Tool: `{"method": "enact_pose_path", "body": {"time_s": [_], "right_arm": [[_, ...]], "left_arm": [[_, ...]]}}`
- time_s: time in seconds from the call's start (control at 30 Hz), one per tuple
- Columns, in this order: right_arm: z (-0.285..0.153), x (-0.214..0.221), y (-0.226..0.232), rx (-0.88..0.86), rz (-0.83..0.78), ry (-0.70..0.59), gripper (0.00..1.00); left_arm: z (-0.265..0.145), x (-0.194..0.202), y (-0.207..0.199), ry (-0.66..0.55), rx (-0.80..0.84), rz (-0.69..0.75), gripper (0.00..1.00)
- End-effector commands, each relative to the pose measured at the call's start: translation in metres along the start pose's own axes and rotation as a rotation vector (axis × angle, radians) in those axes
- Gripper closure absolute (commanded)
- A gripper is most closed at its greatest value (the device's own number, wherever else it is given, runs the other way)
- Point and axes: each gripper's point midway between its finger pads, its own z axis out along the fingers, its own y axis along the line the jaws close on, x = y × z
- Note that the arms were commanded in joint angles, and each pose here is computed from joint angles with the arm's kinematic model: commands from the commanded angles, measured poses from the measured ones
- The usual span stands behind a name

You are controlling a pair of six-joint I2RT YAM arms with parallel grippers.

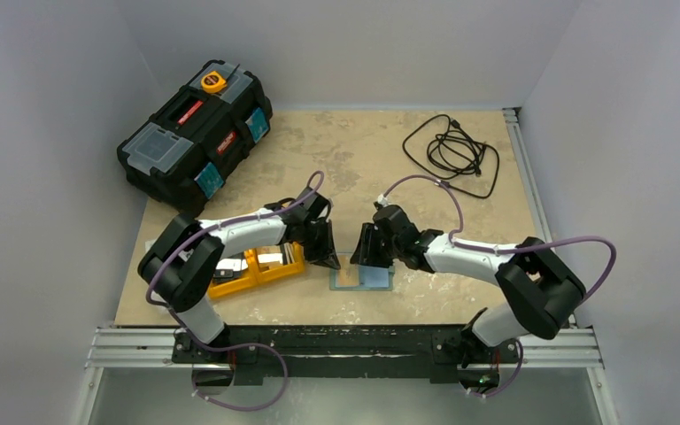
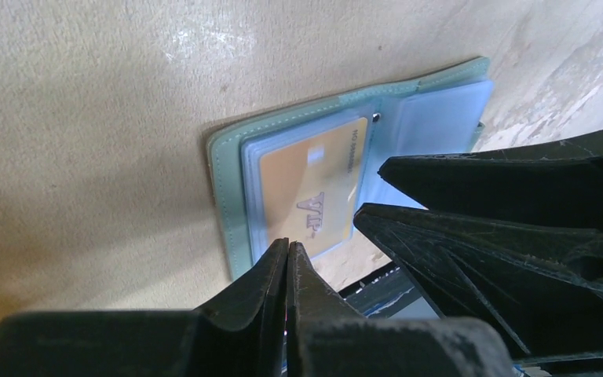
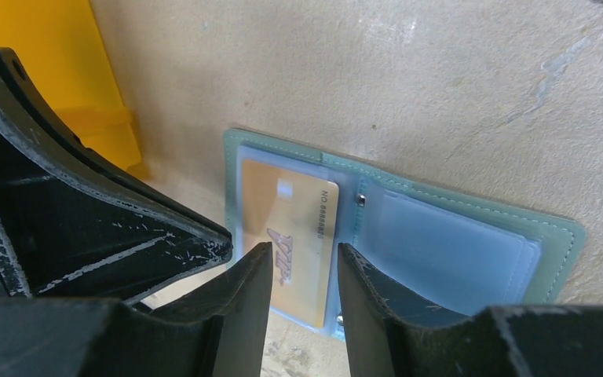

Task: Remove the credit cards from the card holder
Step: Remove the credit card from the card holder.

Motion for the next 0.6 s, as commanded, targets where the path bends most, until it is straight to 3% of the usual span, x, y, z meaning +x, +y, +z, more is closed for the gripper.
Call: {"method": "enact_pose_path", "body": {"time_s": [0.0,0.57], "right_arm": [[0.005,0.003,-0.002,-0.011,0.007,0.005,0.63],[0.025,0.016,-0.006,-0.053,0.016,0.056,0.6]], "left_arm": [[0.008,-0.004,0.003,-0.009,0.001,0.014,0.99],[0.036,0.008,0.005,0.033,-0.037,-0.02,1.0]]}}
